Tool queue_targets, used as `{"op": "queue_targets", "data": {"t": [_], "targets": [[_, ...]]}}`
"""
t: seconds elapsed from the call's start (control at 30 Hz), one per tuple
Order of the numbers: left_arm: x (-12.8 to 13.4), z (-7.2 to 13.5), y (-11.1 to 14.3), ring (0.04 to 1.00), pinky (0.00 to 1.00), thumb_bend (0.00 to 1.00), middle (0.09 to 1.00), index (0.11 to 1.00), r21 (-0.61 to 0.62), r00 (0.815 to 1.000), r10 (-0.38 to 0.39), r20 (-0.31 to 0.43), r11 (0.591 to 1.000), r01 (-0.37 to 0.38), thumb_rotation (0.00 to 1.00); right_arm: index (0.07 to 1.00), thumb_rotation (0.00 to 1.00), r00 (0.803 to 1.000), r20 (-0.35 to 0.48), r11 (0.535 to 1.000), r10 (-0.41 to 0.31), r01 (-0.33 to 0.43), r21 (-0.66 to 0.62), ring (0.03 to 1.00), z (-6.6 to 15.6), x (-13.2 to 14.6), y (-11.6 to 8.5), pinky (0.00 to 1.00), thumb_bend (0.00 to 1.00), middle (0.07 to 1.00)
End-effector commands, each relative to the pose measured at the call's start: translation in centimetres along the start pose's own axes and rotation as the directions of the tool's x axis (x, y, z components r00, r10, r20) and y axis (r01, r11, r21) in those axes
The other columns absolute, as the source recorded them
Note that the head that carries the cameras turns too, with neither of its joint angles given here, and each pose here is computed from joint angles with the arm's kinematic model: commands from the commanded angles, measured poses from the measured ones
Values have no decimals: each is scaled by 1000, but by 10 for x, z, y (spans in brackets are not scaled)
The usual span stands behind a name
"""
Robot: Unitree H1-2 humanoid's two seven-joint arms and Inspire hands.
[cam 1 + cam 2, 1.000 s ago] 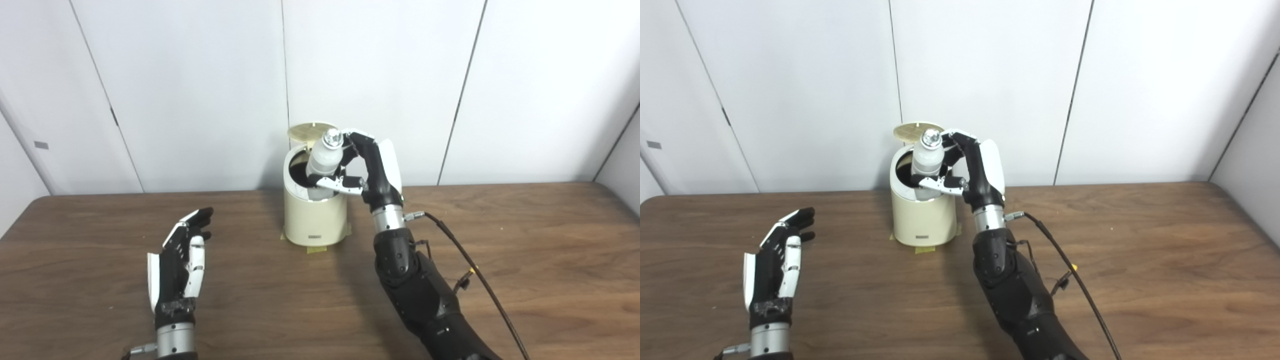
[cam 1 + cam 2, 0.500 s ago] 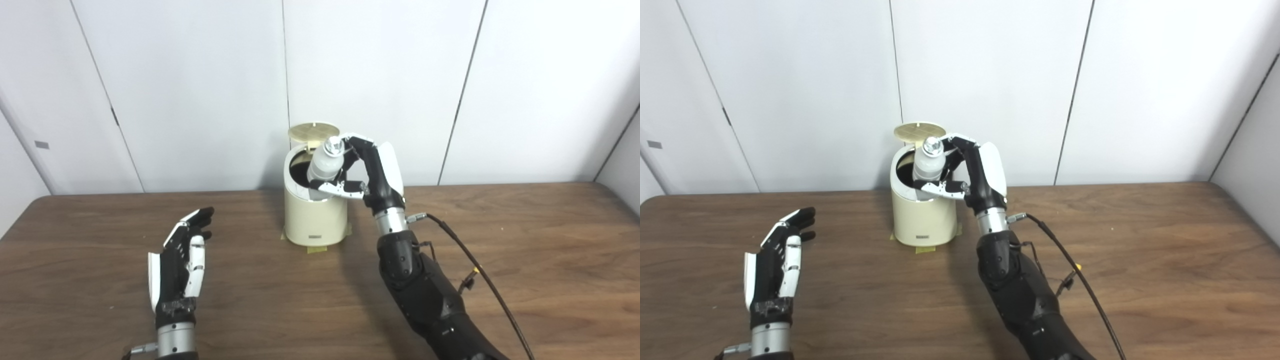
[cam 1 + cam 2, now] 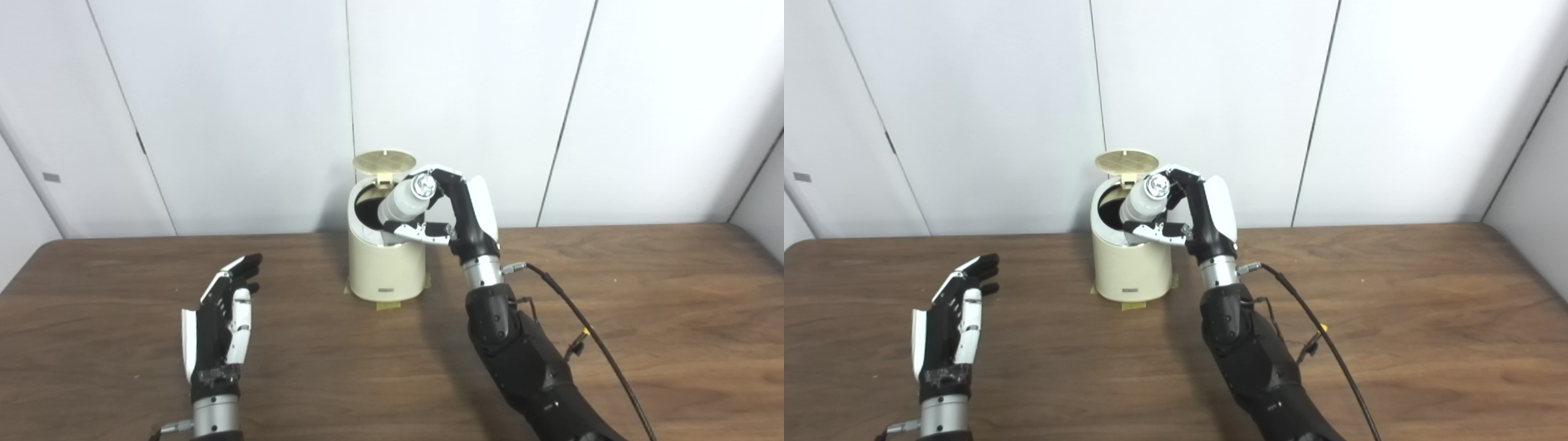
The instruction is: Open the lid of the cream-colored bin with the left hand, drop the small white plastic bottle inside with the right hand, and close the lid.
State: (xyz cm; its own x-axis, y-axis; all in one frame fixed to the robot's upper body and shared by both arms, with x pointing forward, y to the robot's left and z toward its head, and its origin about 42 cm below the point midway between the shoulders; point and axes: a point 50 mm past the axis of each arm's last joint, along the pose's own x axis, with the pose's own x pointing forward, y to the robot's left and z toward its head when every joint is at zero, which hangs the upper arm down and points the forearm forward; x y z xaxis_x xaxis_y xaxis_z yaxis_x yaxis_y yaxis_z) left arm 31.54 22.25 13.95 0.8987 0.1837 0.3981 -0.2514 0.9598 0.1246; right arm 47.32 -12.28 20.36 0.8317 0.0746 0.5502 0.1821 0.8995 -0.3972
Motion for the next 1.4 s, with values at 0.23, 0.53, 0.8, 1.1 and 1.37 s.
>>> {"op": "queue_targets", "data": {"t": [0.23,0.53,0.8,1.1,1.37], "targets": [[-13,-8,-6,787,721,106,783,750,7,1000,-7,-12,1000,7,762,475,0,997,62,999,-36,35,10,565,22,21,-2,459,528,511],[-13,-7,-7,787,716,86,784,752,19,1000,-14,-9,1000,14,782,477,0,998,49,999,-46,46,-2,566,23,22,-2,462,529,509],[-13,-7,-8,787,711,89,785,753,15,1000,-17,-7,1000,18,790,565,86,999,33,999,-41,42,-25,616,25,25,-1,515,707,649],[-14,-7,-10,789,720,83,786,757,6,1000,-22,-16,1000,23,805,666,67,999,15,998,-40,41,-54,656,26,27,-1,554,910,683],[-14,-8,-14,788,720,84,784,756,-2,1000,-19,-15,1000,19,749,671,82,999,4,997,-39,39,-70,656,29,32,-3,555,910,687]]}}
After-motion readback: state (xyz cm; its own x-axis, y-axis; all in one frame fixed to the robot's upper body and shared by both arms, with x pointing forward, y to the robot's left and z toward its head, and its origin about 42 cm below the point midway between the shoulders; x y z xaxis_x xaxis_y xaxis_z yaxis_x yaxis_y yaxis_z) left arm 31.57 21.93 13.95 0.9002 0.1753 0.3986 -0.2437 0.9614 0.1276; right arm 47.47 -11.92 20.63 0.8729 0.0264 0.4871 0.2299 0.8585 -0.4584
